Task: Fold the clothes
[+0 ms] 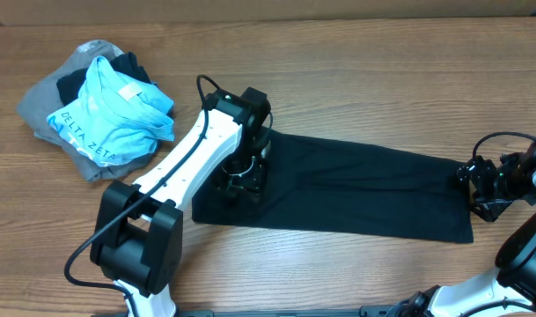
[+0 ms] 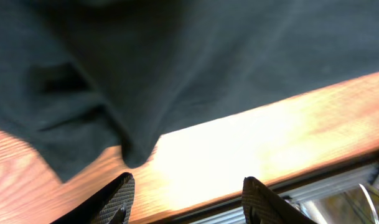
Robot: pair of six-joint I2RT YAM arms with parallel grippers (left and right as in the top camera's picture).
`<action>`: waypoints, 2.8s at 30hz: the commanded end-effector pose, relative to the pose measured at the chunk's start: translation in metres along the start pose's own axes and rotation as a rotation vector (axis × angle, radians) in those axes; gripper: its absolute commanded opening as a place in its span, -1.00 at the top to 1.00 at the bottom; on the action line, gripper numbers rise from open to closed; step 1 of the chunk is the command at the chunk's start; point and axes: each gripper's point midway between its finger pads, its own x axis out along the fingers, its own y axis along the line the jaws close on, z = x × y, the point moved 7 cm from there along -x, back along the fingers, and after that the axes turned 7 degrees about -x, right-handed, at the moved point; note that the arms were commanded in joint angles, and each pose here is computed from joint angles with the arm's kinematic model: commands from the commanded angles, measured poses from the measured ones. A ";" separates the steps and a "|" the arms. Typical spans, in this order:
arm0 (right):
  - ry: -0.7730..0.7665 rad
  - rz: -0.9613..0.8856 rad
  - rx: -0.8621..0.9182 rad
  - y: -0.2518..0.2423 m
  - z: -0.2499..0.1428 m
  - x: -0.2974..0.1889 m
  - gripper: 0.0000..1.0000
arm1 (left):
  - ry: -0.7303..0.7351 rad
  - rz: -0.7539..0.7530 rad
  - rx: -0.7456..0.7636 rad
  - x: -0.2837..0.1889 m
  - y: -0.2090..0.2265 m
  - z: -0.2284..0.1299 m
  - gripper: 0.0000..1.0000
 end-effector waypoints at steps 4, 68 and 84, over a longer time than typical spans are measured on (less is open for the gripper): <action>-0.009 0.006 0.001 0.001 0.002 0.000 -0.70 | -0.088 0.042 -0.082 -0.010 0.026 0.017 -0.01; -0.016 -0.214 -0.487 0.182 -0.108 -0.047 0.92 | -0.458 -0.102 -0.079 -0.126 0.069 -0.008 -0.43; -0.270 -0.399 -0.397 0.183 -0.088 -0.050 0.92 | -0.438 -0.074 -0.081 -0.126 0.071 -0.016 -0.44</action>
